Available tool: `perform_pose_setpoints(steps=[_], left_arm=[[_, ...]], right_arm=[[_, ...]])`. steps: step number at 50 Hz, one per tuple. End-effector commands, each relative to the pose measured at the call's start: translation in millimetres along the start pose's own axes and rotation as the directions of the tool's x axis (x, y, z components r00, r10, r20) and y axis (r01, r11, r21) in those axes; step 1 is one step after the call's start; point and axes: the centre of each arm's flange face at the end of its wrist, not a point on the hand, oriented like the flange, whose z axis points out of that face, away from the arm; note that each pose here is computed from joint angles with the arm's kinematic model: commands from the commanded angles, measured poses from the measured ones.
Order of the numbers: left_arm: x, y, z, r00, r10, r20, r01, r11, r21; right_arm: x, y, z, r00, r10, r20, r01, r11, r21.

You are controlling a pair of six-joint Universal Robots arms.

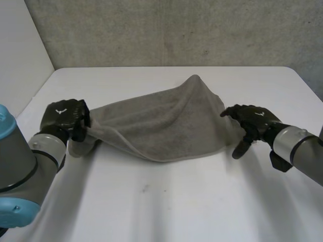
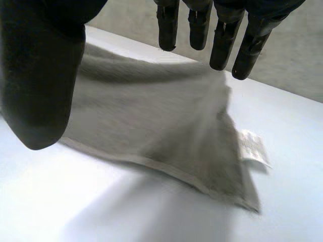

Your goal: Fold the towel.

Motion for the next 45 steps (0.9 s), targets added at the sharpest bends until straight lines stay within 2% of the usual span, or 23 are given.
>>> perform_pose_setpoints(steps=[1, 4, 11, 19, 45], left_arm=[[-7, -1, 3, 1.0, -0.005, 0.009, 0.004, 1.0, 0.003], [-6, -2, 3, 1.0, -0.006, -0.004, 0.006, 1.0, 0.004], [-8, -2, 4, 1.0, -0.009, 0.0, 0.009, 1.0, 0.007], [-12, -1, 5, 1.0, -0.011, 0.011, 0.011, 1.0, 0.003], [-12, 0, 5, 1.0, -0.011, 0.011, 0.011, 1.0, -0.001]], right_arm=[[13, 24, 10, 0.999, -0.025, -0.038, 0.024, 1.0, -0.007], [10, 40, 19, 1.0, -0.005, -0.017, 0.004, 0.999, -0.034], [6, 60, 45, 0.997, -0.072, -0.005, 0.072, 0.997, 0.008], [12, 54, 56, 0.984, -0.175, -0.047, 0.177, 0.982, 0.065], [22, 57, 87, 0.981, -0.187, -0.055, 0.191, 0.978, 0.084]])
